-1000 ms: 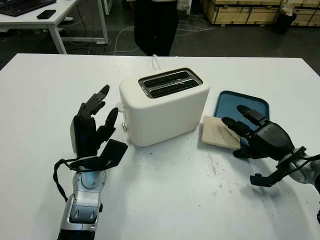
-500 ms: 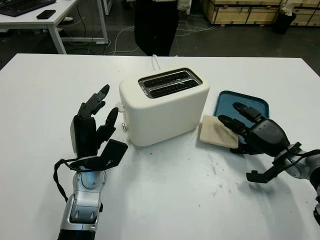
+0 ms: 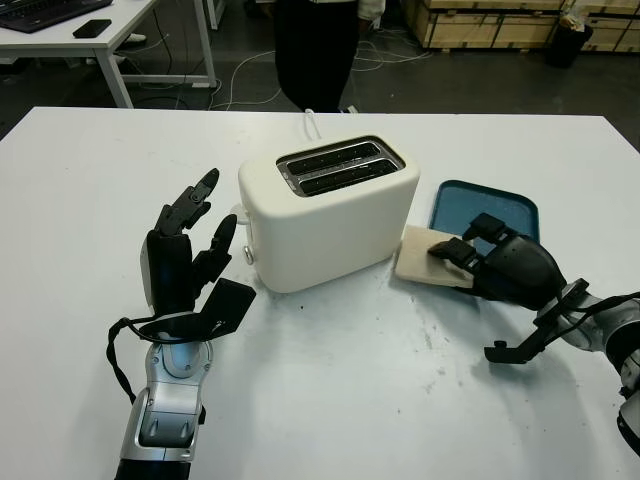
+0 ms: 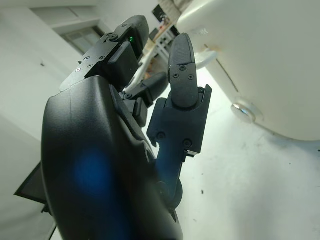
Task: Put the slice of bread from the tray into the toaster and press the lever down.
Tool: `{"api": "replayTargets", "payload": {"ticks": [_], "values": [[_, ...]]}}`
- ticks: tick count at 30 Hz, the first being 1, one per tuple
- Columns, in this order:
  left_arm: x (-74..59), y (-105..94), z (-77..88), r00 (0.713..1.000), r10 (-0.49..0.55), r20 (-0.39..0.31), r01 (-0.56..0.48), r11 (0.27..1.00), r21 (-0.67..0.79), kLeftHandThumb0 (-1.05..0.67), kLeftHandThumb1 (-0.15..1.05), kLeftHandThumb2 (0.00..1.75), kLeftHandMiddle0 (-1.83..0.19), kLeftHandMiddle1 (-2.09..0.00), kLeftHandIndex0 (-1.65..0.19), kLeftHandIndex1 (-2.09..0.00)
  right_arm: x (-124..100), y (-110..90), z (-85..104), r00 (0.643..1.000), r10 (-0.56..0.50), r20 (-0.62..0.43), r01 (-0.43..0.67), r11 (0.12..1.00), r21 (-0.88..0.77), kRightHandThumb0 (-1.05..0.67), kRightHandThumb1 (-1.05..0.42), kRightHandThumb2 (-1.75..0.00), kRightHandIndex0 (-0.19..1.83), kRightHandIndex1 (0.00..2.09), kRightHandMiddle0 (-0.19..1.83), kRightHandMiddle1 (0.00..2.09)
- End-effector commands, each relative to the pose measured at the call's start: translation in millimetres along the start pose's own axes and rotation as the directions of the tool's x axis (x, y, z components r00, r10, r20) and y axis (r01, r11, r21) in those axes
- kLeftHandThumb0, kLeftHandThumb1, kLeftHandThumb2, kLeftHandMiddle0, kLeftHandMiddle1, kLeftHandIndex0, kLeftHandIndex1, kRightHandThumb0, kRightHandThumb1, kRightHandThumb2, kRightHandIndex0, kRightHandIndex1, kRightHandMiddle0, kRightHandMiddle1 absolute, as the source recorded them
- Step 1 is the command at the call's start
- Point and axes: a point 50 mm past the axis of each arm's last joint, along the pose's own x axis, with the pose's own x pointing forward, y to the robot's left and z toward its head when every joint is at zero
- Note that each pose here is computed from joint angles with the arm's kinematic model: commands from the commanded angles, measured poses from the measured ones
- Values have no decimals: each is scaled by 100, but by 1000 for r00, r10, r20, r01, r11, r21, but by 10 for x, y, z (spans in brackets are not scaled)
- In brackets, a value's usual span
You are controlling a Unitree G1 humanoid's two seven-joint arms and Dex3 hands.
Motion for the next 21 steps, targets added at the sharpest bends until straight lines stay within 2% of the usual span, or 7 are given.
{"api": "replayTargets", "payload": {"ticks": [1,6,10,13,17,19,21], "values": [[-13,2,18,1000,3,5,-3,1000,-3,-38,92,34,-34,-92,-64,-1,7,-23,-4,1000,-22,18,22,1000,-5,-67,-92,-88,56,175,14,174],[-9,3,7,1000,3,13,-4,1000,21,-38,92,33,-35,-92,-65,-1,24,-32,5,998,-61,16,62,998,-29,-70,-92,-93,95,175,33,175],[-14,1,3,1000,-3,6,3,1000,12,-38,92,33,-34,-91,-64,0,42,-45,17,993,-114,-11,113,993,-18,-61,-92,-89,111,175,21,175],[-15,-4,3,1000,-1,2,1,1000,12,-39,92,33,-34,-91,-64,-1,63,-61,11,989,-134,-67,137,990,43,-58,-92,-95,115,175,8,175],[-20,-10,1,1000,-5,-3,5,1000,-6,-39,92,33,-34,-90,-64,0,118,-103,-72,985,-56,-161,82,983,161,-63,-92,-99,120,175,4,175],[-20,-12,0,1000,-4,-1,4,1000,-10,-39,92,33,-34,-90,-64,0,160,-159,-141,983,-13,-184,51,978,204,-64,-92,-100,132,175,15,175],[-20,-12,-1,1000,-6,-1,6,1000,-13,-38,92,34,-33,-91,-63,0,191,-220,-198,980,12,-198,38,969,246,-66,-92,-97,134,175,29,175]]}}
